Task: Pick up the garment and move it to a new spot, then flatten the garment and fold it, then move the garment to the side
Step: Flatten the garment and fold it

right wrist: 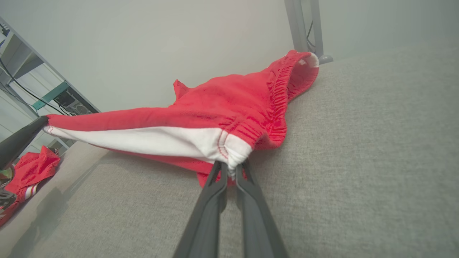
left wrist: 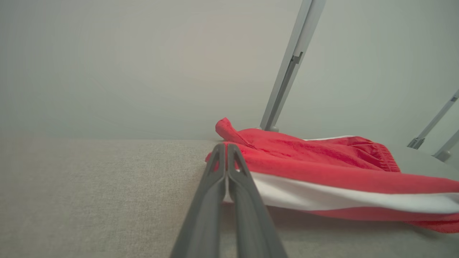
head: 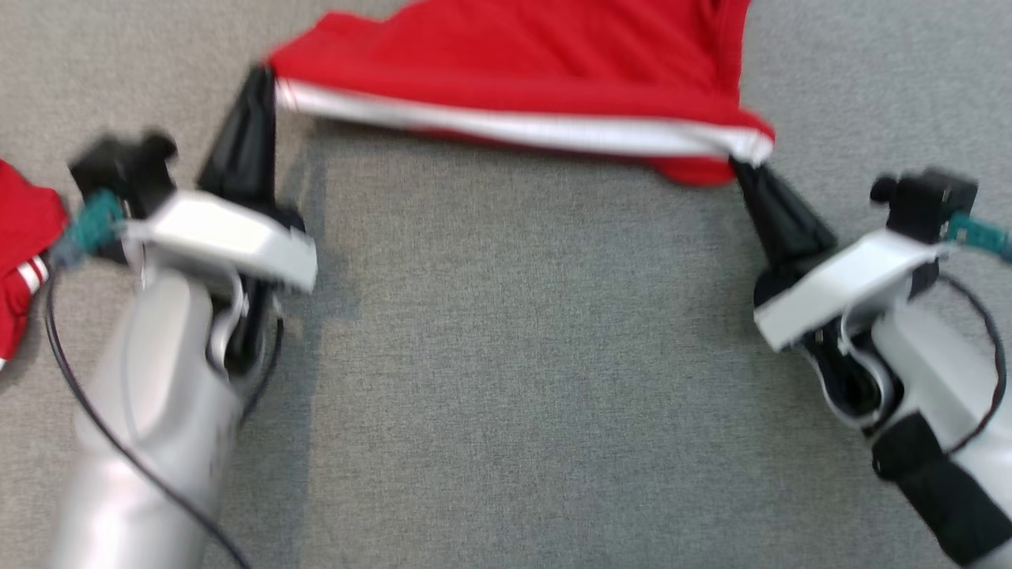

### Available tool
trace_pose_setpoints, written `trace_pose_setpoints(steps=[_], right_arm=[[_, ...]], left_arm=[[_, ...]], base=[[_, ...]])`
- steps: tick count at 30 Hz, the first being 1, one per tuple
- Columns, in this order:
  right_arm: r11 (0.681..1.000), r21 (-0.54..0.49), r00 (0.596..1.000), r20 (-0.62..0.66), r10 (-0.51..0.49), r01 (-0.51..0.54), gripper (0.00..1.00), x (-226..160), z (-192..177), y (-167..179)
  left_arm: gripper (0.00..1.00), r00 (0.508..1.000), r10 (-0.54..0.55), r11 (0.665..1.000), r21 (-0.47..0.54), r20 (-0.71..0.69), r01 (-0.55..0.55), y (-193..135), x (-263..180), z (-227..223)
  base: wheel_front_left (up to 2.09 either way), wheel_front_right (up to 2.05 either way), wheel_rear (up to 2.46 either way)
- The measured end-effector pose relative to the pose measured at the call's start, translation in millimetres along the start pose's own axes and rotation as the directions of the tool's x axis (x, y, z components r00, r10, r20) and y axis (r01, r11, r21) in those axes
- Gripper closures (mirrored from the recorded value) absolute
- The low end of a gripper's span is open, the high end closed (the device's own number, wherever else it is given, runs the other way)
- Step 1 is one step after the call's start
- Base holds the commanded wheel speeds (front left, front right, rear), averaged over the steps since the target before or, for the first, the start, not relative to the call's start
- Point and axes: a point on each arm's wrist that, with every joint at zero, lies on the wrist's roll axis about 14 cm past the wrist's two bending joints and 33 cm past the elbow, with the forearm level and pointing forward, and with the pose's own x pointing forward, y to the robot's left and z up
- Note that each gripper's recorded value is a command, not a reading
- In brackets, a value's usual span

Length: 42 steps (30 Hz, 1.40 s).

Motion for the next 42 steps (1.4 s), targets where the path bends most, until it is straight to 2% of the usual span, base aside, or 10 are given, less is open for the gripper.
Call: trace_pose_setpoints(steps=[7, 14, 23, 30, 34, 38, 42], right_arm=[[1.0, 0.001, 0.999, -0.038, 0.001, -0.001, 1.0, -58, -20, 12], [0.999, 0.04, 0.998, -0.061, -0.006, 0.008, 1.0, -104, -38, 28], [0.987, 0.149, 0.994, -0.102, -0.039, 0.054, 1.0, -150, -66, 39], [0.977, 0.196, 0.991, -0.118, -0.057, 0.079, 1.0, -157, -66, 40], [0.966, 0.244, 0.995, -0.076, -0.071, 0.087, 1.0, -147, -54, 40], [0.95, 0.298, 0.993, 0.044, -0.111, 0.093, 1.0, -116, -18, 29], [0.957, 0.279, 0.987, 0.104, -0.119, 0.086, 1.0, -86, 3, 20]], left_arm=[[1.0, 0.999, 0.046, 0.999, 0.012, -0.017, -0.046, -4, -81, -7], [1.0, 0.99, 0.092, 0.996, -0.002, -0.103, -0.092, -19, -152, -4], [1.0, 0.981, 0.13, 0.992, 0.021, -0.143, -0.128, -21, -199, 19], [1.0, 0.983, 0.119, 0.993, 0.033, -0.138, -0.115, -22, -193, 30], [1.0, 0.99, 0.083, 0.995, 0.061, -0.113, -0.077, -24, -173, 40], [1.0, 0.999, 0.0, 0.994, 0.112, -0.047, 0.005, -30, -123, 62], [1.0, 0.996, -0.075, 0.984, 0.16, -0.044, 0.081, -33, -72, 68]], base=[[0.0, 0.0, 0.0], [0.0, 0.0, 0.0], [0.0, 0.0, 0.0], [0.0, 0.0, 0.0], [0.0, 0.0, 0.0], [0.0, 0.0, 0.0], [0.0, 0.0, 0.0]])
